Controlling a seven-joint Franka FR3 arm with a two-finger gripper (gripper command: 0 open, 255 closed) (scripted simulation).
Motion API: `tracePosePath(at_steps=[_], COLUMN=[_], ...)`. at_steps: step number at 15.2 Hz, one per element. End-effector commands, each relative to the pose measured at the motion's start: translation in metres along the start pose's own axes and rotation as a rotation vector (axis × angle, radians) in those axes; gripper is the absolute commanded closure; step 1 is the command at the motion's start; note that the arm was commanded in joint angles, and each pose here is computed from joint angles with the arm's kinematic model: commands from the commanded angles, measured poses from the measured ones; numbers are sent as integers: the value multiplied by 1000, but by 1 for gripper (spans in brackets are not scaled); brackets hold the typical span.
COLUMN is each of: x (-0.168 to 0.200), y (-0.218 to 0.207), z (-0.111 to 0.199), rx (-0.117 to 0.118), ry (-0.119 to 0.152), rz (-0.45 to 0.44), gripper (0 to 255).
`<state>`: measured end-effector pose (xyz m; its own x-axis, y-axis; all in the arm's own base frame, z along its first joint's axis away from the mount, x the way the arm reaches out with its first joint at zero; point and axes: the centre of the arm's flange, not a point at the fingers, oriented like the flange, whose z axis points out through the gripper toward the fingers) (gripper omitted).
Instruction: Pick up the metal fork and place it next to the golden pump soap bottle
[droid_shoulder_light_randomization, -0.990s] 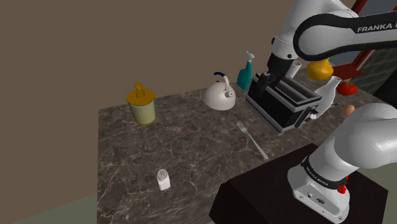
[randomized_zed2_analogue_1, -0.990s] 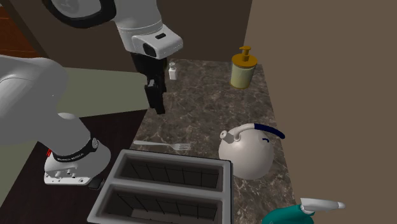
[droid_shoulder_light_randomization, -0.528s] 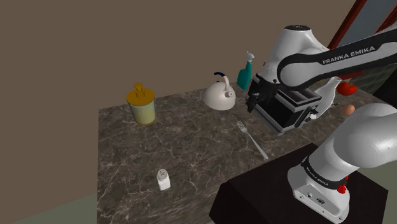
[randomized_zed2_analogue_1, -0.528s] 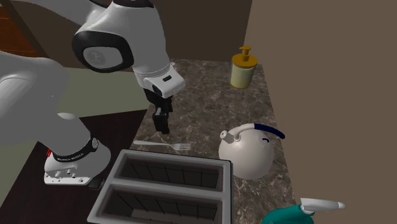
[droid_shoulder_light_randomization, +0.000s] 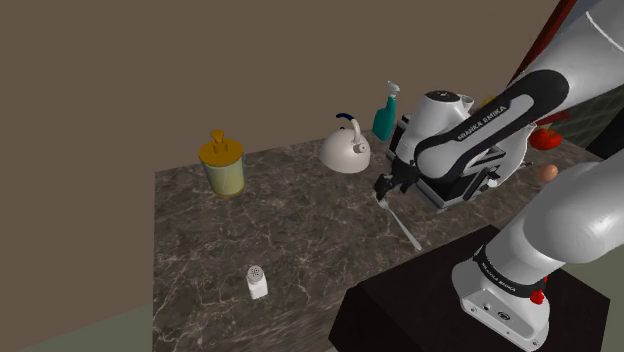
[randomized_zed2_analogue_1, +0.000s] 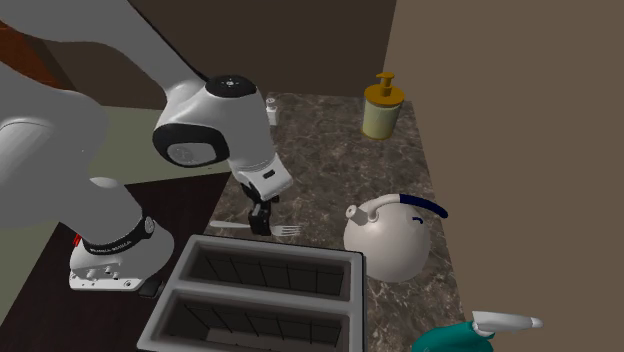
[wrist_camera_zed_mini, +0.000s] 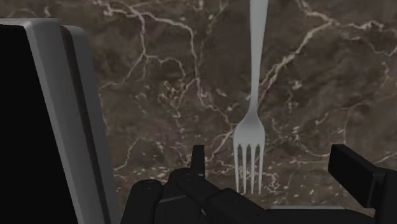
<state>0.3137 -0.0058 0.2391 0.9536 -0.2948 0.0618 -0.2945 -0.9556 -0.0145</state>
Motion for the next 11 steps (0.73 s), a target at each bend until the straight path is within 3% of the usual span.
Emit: tracePosePath(at_steps=[1,7,11], x=[1,1,1], y=[0,0,0], z=[18,50,53], rx=[3,3,3], ry=[4,4,4], rz=[16,16,16], gripper=[0,0,0])
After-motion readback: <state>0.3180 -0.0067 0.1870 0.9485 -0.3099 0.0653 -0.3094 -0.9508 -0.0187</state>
